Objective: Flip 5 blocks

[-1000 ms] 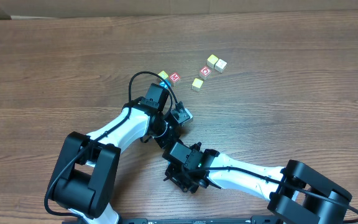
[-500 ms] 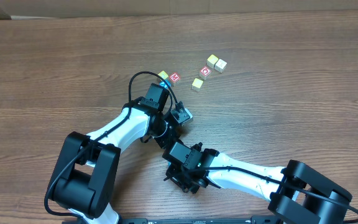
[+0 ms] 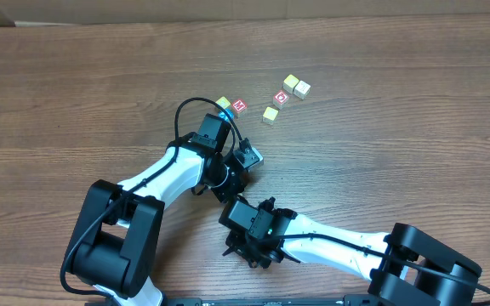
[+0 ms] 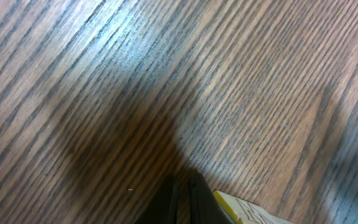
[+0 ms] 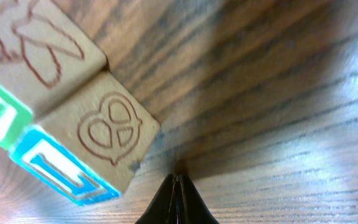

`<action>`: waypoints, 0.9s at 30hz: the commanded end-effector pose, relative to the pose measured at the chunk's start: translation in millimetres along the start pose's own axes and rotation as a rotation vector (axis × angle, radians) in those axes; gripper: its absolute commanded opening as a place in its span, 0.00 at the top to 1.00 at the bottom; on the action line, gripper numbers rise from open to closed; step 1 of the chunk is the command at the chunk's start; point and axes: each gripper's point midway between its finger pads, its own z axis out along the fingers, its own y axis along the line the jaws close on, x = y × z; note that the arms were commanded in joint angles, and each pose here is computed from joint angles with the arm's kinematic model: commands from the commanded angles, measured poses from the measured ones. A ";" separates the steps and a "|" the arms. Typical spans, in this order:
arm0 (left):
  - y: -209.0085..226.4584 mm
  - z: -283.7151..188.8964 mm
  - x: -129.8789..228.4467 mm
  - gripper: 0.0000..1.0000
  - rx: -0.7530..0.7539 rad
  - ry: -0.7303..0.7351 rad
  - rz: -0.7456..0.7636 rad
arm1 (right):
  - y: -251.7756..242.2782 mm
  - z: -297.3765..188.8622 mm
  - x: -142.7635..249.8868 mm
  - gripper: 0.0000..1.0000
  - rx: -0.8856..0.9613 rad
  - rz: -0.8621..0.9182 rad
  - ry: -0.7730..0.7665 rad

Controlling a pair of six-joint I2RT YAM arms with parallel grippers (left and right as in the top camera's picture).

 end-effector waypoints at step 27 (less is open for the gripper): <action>75.2 -3.8 45.3 0.96 -0.112 0.006 -0.503 | -1.9 2.7 10.2 0.96 -0.003 -0.114 -0.010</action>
